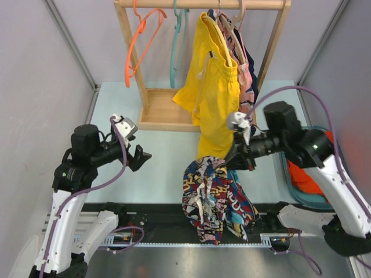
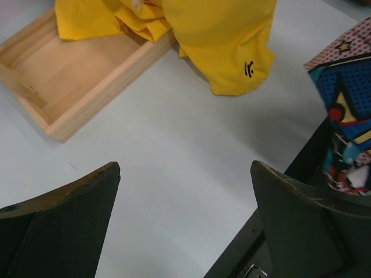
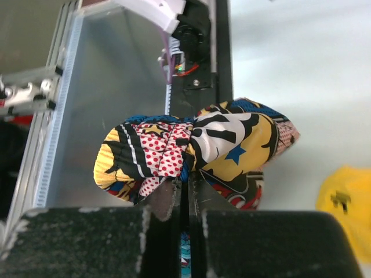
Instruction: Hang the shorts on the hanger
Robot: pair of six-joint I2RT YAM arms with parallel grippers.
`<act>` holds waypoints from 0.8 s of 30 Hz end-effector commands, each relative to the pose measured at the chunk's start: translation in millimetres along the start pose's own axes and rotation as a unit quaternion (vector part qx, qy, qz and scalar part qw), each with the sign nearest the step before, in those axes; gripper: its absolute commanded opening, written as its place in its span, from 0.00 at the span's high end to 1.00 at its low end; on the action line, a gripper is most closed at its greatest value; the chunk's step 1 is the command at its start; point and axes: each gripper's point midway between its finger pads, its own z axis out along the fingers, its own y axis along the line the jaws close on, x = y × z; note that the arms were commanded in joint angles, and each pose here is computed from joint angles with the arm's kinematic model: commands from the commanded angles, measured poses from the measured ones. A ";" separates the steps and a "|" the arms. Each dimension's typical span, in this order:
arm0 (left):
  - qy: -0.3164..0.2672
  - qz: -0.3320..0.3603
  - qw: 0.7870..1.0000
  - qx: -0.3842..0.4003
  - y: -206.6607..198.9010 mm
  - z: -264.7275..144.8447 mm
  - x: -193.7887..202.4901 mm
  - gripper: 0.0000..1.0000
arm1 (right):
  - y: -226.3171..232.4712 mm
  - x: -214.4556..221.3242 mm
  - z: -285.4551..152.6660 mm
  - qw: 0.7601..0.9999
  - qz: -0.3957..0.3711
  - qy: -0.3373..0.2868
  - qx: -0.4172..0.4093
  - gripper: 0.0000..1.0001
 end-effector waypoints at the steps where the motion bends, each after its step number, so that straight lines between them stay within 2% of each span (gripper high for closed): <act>1: -0.004 0.049 0.997 0.066 -17.3 5.8 10.1 0.00 | -16.2 -37.5 45.8 0.992 -0.122 -0.008 -0.010 1.00; 4: -0.009 0.089 0.989 0.121 -35.8 6.7 25.2 0.00 | -29.6 -50.5 62.6 0.987 -0.160 -0.017 -0.012 1.00; 5: -0.015 0.099 0.986 0.134 -40.6 6.9 28.5 0.00 | -34.8 -61.9 65.1 0.981 -0.191 -0.037 -0.009 1.00; 9: -0.043 0.160 0.975 0.147 -47.9 9.2 41.6 0.02 | -46.2 -64.0 80.9 0.969 -0.238 -0.066 -0.033 1.00; 13: -0.097 0.245 0.956 0.127 -48.8 -2.2 16.5 0.06 | -40.8 -59.0 93.5 0.964 -0.241 -0.068 -0.083 1.00; 15: -0.118 0.307 0.936 0.124 -51.6 -13.4 -4.2 0.06 | -39.4 -50.6 96.4 0.962 -0.247 -0.059 -0.100 1.00; 16: -0.105 0.311 0.935 0.137 -55.3 -16.3 -1.6 0.06 | -38.3 -41.0 96.7 0.965 -0.237 -0.044 -0.107 1.00; 17: -0.110 0.360 0.914 0.152 -59.3 -22.2 -18.5 0.06 | -36.9 -35.7 97.6 0.964 -0.237 -0.037 -0.113 1.00; 18: -0.076 0.350 0.916 0.184 -66.5 -25.2 -6.4 0.06 | -36.9 -31.2 98.4 0.962 -0.243 -0.031 -0.119 1.00; 20: -0.060 0.348 0.913 0.204 -68.7 -24.4 -20.7 0.07 | -33.8 -15.8 98.8 0.964 -0.229 -0.010 -0.136 1.00; 23: -0.050 0.370 0.897 0.237 -82.5 -22.0 -23.4 0.05 | -41.0 1.4 105.0 0.963 -0.224 0.013 -0.150 1.00; 24: -0.057 0.389 0.884 0.252 -91.7 -21.8 -22.8 0.05 | -43.3 4.9 105.9 0.963 -0.220 0.013 -0.156 1.00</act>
